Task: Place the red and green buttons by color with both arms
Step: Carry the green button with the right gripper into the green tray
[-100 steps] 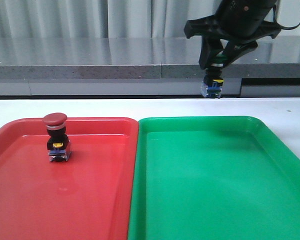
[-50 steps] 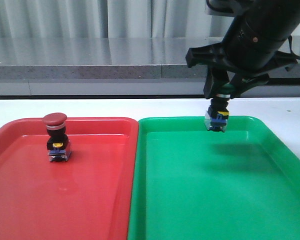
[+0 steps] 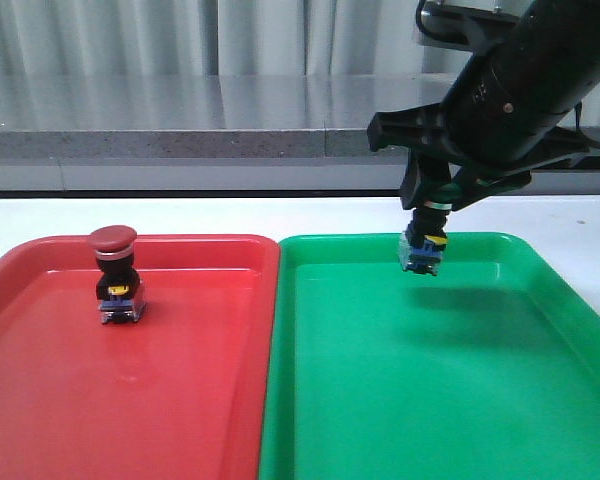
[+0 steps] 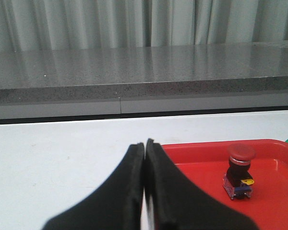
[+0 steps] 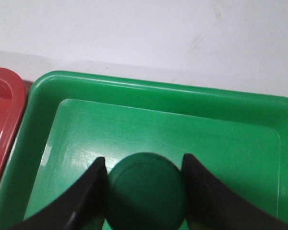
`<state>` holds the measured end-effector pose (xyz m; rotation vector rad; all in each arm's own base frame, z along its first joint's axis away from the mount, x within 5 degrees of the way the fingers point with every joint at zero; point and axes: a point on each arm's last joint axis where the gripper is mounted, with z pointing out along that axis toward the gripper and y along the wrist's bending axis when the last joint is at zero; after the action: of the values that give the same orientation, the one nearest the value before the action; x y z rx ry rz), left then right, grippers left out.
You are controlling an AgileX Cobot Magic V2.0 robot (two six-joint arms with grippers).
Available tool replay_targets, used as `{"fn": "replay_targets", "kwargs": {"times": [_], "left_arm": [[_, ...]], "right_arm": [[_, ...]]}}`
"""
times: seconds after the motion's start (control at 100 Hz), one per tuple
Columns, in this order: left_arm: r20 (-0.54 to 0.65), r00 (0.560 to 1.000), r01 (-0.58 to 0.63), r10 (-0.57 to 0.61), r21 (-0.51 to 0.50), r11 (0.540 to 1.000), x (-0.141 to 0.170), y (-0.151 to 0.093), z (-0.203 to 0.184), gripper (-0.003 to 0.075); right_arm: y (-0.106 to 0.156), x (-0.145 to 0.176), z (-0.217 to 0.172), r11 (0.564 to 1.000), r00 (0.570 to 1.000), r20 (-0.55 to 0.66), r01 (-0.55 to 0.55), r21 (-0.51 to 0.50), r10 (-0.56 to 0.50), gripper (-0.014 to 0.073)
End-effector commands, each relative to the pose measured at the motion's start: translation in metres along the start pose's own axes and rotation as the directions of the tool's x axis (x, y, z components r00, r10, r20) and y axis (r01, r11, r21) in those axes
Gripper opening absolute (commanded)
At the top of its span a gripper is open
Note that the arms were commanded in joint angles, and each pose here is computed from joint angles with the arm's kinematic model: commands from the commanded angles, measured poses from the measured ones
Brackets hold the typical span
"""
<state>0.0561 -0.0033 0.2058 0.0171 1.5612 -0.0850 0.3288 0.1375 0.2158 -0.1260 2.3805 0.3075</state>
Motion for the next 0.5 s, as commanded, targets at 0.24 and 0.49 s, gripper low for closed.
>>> {"fn": "replay_targets", "kwargs": {"times": [0.24,0.49], "left_arm": [[0.088,0.996,0.002,-0.003,0.011,1.0,-0.001,-0.001,-0.002,-0.0019],[0.088,0.996,0.002,-0.003,0.011,1.0,-0.001,-0.001,-0.002,-0.0019]], "right_arm": [[0.004,-0.008,0.005,1.0,0.999,0.052,0.014,-0.02,-0.013,0.0288],[0.003,-0.004,0.01,1.0,1.0,0.024,0.009,-0.011,-0.008,0.0288]]}}
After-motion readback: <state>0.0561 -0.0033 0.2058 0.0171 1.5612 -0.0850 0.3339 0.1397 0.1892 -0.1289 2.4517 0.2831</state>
